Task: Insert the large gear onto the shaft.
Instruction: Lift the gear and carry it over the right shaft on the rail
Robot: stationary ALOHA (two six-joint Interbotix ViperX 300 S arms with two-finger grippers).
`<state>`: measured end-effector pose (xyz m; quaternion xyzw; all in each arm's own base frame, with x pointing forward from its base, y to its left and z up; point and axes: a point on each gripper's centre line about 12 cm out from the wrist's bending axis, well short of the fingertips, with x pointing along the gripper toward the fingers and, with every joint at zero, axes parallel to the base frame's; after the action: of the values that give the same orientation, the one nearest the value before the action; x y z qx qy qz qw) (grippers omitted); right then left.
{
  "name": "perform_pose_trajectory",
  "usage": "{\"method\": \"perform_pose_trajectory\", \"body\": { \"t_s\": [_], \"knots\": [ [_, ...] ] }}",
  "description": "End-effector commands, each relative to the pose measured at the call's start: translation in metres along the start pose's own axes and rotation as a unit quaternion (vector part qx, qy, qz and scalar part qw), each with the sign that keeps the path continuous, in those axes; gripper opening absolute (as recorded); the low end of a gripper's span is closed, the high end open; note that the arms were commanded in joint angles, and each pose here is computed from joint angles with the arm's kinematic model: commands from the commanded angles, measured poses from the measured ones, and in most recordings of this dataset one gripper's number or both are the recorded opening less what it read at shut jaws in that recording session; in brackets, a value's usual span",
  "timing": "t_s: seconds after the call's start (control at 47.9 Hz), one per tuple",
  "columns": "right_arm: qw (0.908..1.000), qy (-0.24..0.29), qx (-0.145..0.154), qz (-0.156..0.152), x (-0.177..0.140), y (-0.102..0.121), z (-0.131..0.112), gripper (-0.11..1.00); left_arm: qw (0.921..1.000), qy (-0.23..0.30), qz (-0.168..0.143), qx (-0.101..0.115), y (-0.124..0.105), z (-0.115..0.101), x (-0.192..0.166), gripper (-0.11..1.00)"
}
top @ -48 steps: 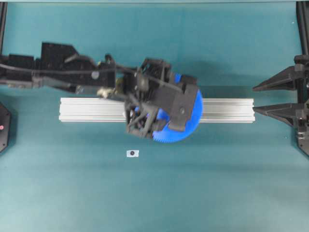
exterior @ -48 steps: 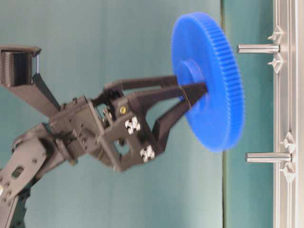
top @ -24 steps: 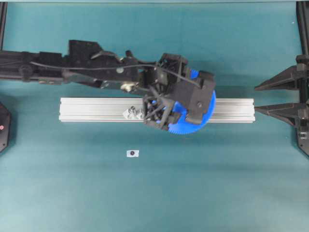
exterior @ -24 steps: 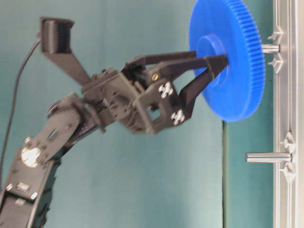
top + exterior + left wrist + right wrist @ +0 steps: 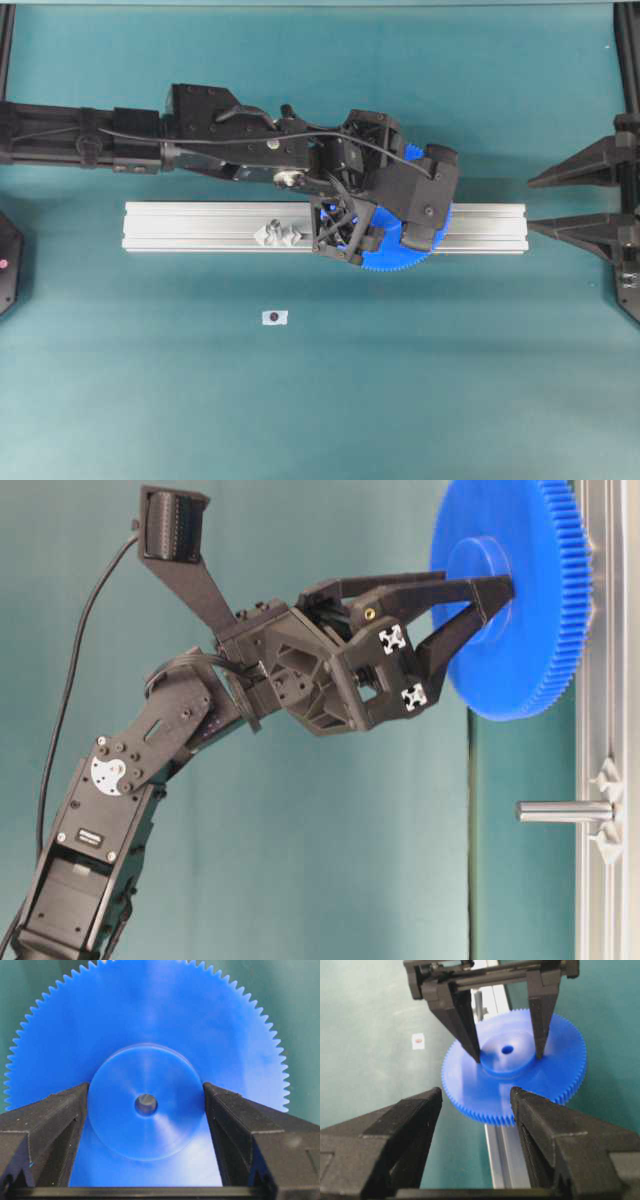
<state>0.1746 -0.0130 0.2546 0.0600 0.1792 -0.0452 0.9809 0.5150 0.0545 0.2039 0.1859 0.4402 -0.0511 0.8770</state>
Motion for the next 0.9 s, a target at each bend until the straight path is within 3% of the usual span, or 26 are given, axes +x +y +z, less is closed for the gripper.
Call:
{"method": "perform_pose_trajectory", "body": {
  "t_s": [0.0,0.25,0.877],
  "knots": [
    [1.0,-0.006,0.004,-0.001,0.0,0.0,0.004,0.67,0.9995,-0.026,0.019,-0.006,0.016,0.012,-0.014,0.78],
    [1.0,-0.006,0.004,-0.002,0.0,0.0,0.004,0.67,0.9992,-0.025,0.028,-0.016,0.029,0.009,-0.013,0.78],
    [1.0,-0.006,0.005,-0.002,0.0,-0.001,0.003,0.67,0.9996,-0.005,0.02,-0.019,0.03,0.005,-0.011,0.78]
  ]
}}
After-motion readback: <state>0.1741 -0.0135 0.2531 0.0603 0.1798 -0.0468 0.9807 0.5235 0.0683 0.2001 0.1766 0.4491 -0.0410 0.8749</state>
